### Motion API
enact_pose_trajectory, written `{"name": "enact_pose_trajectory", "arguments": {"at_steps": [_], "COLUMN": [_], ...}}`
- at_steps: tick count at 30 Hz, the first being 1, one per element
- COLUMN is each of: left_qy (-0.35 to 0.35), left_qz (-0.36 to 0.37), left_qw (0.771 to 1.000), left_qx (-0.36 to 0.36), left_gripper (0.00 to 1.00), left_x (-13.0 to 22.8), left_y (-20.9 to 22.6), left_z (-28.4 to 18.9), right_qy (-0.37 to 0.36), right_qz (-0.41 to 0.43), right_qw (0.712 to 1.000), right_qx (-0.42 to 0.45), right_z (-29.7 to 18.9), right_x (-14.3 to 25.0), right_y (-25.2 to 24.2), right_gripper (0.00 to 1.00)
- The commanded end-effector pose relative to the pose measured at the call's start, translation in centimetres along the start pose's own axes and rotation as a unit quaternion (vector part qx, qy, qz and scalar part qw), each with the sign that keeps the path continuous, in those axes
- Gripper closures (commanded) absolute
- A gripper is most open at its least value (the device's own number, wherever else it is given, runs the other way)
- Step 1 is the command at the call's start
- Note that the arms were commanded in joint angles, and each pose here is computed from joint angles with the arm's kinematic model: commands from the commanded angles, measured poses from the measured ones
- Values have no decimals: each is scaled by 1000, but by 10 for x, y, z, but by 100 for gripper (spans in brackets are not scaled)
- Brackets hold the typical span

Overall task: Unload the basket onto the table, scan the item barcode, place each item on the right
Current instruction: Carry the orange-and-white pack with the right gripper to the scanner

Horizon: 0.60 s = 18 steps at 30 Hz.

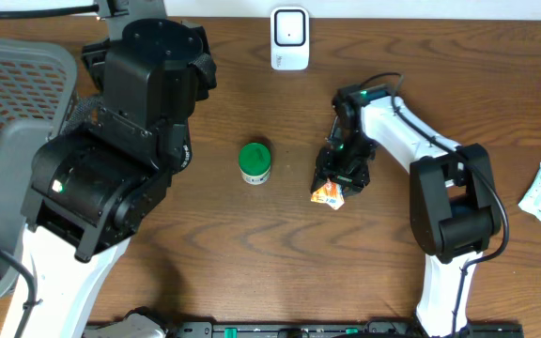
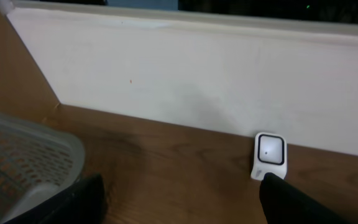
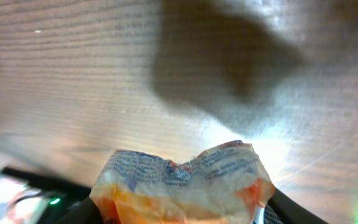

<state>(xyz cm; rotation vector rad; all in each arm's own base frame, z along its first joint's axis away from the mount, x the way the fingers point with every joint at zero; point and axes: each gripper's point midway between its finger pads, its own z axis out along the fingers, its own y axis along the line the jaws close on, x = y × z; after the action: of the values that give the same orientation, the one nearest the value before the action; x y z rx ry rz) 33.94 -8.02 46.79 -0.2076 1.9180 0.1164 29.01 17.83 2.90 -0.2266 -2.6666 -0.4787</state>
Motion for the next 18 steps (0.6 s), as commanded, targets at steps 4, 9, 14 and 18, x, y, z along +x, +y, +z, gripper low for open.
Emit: {"name": "enact_pose_trajectory", "arguments": {"at_steps": [4, 9, 14, 18], "left_qy": [28, 61, 81, 86], "left_qz": [22, 50, 68, 72], "left_qw": [999, 997, 994, 993], "left_qx": [-12, -23, -31, -32], "left_gripper": [20, 20, 20, 20], "left_x": [17, 36, 50, 54], "left_y": [-7, -16, -26, -29], "left_z": [17, 34, 51, 57], "right_qy": [53, 108, 135, 138], "right_qz": [47, 52, 46, 48], "right_qw": [996, 989, 986, 985], "right_qx": [-57, -88, -87, -86], "right_z": [-5, -10, -13, -14], "right_x": [17, 42, 56, 58], "right_y": [16, 25, 24, 23], "right_gripper": [48, 47, 47, 48]}}
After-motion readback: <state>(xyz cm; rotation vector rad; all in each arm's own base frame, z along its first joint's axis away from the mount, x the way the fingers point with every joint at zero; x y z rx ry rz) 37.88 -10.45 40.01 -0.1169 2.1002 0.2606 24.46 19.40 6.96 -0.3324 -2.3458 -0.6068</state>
